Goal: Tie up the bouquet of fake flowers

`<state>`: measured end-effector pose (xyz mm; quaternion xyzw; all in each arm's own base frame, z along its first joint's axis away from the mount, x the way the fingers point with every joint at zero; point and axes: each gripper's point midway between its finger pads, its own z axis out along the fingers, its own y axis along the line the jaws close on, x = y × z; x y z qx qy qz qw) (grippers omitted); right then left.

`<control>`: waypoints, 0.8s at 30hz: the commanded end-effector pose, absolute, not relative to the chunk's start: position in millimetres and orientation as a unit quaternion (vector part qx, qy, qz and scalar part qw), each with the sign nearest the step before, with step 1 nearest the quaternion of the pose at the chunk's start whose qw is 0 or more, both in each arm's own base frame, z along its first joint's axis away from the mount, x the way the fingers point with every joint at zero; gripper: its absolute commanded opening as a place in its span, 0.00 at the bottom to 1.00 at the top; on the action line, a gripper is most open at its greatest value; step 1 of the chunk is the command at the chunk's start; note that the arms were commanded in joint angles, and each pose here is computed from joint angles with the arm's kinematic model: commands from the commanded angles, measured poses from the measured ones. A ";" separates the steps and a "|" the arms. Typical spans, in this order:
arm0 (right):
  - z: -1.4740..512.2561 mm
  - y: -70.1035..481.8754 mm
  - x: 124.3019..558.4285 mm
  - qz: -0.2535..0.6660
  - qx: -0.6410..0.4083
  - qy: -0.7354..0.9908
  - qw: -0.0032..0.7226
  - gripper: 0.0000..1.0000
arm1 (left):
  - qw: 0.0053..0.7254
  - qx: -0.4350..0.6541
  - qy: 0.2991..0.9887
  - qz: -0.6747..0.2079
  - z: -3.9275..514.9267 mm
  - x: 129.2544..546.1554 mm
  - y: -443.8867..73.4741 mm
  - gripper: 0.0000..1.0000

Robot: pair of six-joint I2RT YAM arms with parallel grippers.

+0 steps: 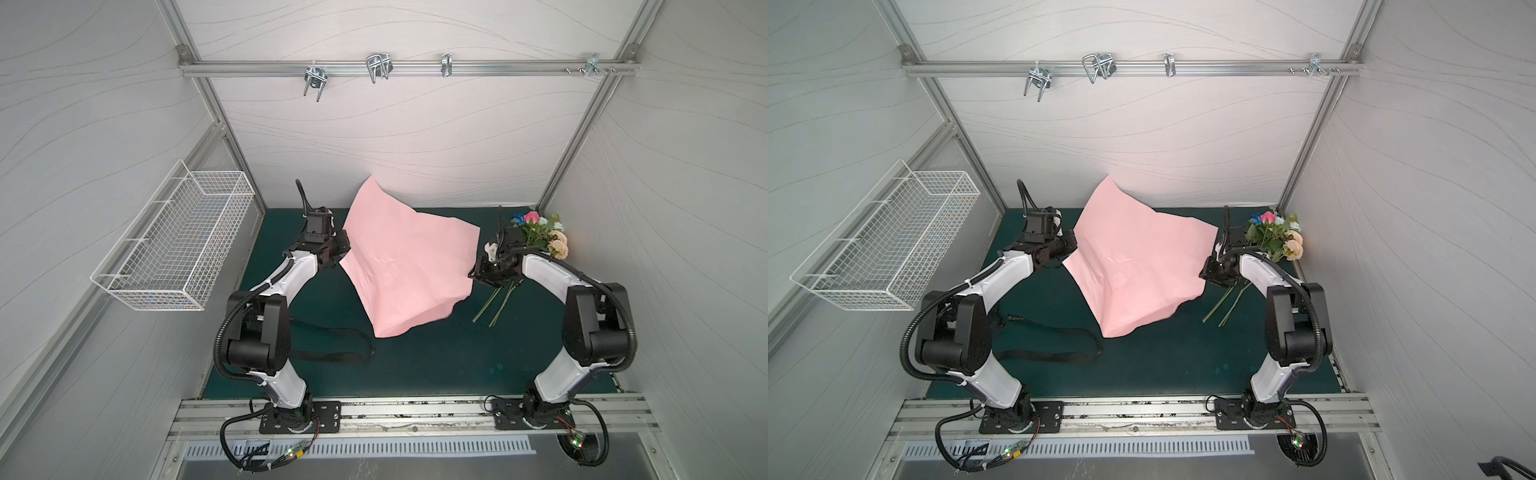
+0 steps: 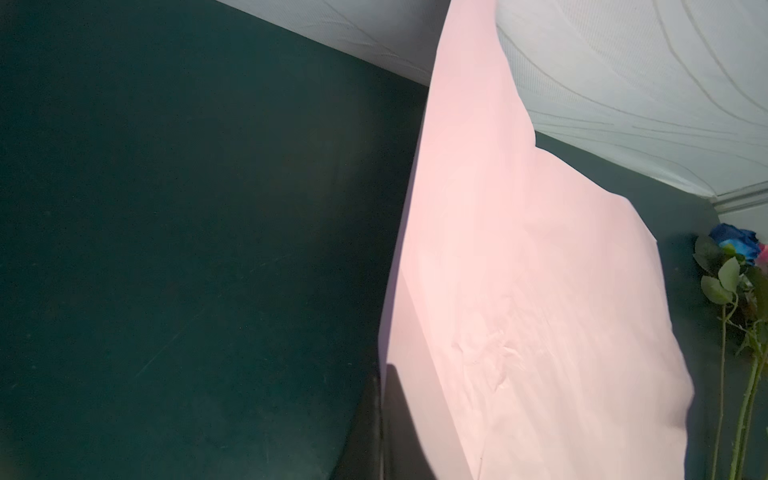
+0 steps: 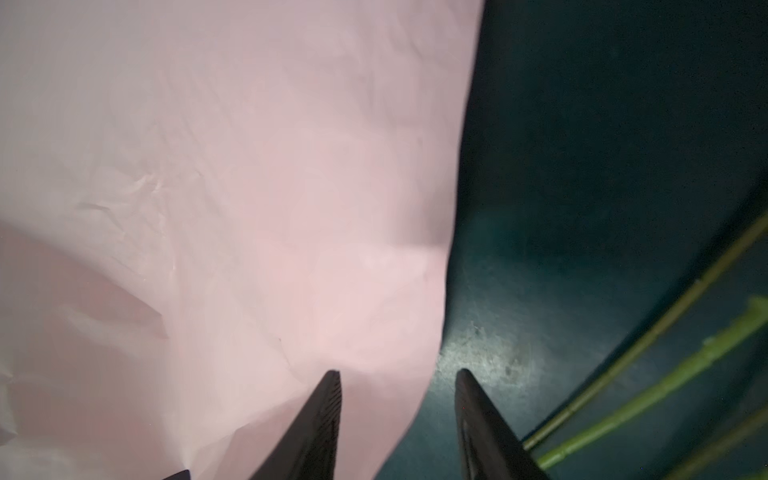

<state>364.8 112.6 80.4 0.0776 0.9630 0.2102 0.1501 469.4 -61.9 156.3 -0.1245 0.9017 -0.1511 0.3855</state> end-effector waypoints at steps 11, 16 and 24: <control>143.9 121.2 312.4 0.193 0.018 0.957 0.215 0.58 | 0.400 -0.100 0.897 -0.158 163.9 485.5 -54.2 0.00; 119.3 153.5 300.1 0.157 -0.027 0.970 0.184 0.57 | 0.376 -0.093 0.907 -0.168 157.2 488.9 -50.8 0.00; 66.8 151.4 257.6 0.134 0.036 0.984 0.107 0.60 | 0.355 -0.058 0.915 -0.185 153.8 491.9 -58.5 0.00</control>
